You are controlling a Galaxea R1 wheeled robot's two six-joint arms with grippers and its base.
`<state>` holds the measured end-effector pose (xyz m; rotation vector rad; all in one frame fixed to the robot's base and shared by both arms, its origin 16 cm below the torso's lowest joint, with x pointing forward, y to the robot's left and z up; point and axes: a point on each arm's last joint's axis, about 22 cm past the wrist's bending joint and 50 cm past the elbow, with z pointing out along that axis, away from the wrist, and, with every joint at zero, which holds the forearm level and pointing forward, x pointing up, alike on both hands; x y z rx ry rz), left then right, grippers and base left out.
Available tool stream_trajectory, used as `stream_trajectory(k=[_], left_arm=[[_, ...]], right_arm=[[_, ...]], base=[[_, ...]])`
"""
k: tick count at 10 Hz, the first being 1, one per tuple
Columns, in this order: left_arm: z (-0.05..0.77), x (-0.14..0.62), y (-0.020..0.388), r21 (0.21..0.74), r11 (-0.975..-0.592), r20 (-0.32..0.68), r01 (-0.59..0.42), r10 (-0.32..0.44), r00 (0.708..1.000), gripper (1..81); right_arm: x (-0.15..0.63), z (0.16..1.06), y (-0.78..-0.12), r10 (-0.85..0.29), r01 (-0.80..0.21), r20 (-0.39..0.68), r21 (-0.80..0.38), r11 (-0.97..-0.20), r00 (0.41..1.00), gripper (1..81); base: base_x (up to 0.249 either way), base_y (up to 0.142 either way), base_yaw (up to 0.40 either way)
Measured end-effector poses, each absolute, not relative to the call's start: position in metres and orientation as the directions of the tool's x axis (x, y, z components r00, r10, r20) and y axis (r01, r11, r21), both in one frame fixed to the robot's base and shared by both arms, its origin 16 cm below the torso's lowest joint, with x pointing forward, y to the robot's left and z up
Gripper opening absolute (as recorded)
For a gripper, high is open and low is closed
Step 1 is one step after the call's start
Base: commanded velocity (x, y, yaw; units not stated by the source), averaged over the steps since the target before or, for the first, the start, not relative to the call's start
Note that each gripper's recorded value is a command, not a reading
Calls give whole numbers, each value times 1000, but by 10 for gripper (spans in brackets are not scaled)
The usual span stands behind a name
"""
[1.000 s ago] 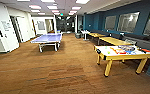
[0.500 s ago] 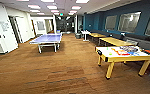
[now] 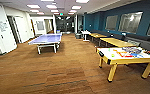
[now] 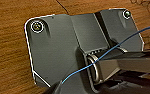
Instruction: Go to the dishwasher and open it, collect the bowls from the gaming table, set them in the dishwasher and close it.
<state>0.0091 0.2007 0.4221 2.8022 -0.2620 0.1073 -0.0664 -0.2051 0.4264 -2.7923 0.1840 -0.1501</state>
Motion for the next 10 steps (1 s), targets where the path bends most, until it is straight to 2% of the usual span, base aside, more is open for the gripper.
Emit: stream_trajectory(k=[10], left_arm=[[422, 8, 198, 314, -929, 103, -193, -169, 980, 811]], right_arm=[[-67, 426, -204, -145, -109, 81, -340, -934, 986, 811]], base=[[226, 0, 0]])
